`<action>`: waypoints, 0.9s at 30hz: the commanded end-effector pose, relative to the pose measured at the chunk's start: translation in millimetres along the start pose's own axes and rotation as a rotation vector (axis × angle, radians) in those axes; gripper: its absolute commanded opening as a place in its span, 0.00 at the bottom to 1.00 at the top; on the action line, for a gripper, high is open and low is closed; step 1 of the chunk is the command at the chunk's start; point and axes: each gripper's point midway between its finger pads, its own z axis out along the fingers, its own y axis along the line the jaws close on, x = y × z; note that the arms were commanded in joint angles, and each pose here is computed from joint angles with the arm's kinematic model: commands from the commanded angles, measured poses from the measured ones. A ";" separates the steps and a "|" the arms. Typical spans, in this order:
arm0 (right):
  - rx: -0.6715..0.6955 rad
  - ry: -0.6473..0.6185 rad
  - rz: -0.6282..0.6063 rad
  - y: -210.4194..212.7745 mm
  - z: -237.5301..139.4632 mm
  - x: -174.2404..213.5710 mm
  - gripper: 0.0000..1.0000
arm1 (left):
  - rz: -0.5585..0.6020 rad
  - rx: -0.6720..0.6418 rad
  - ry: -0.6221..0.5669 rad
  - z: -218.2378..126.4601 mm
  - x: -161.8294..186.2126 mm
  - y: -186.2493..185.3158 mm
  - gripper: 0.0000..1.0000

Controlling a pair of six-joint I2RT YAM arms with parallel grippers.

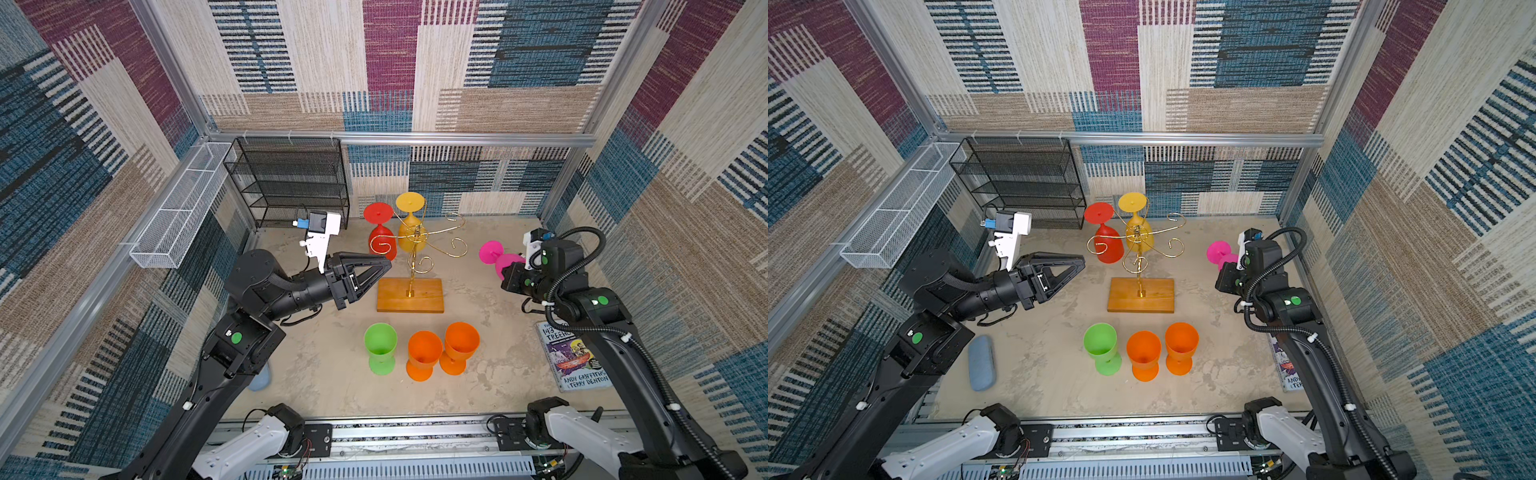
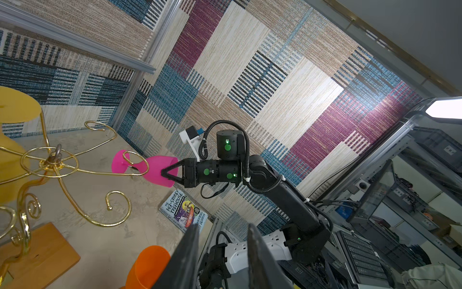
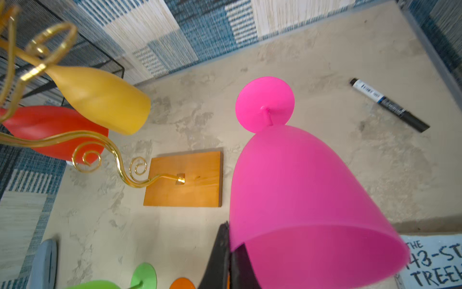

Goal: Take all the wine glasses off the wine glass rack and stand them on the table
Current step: 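Swing the magenta glass down with the right gripper while the left gripper withdraws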

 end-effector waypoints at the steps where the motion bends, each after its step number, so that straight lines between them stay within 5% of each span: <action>1: -0.043 0.139 0.008 6.1 6.5 26.4 0.00 | 0.054 -0.025 0.004 -4.6 6.5 4.8 0.35; 21: 0.037 0.602 -0.100 1.6 14.8 109.2 0.00 | 0.058 0.000 0.058 -1.3 29.7 16.5 0.36; 27: 0.099 0.633 -0.129 3.2 14.3 103.5 0.00 | 0.052 0.009 0.069 -1.0 33.8 17.6 0.36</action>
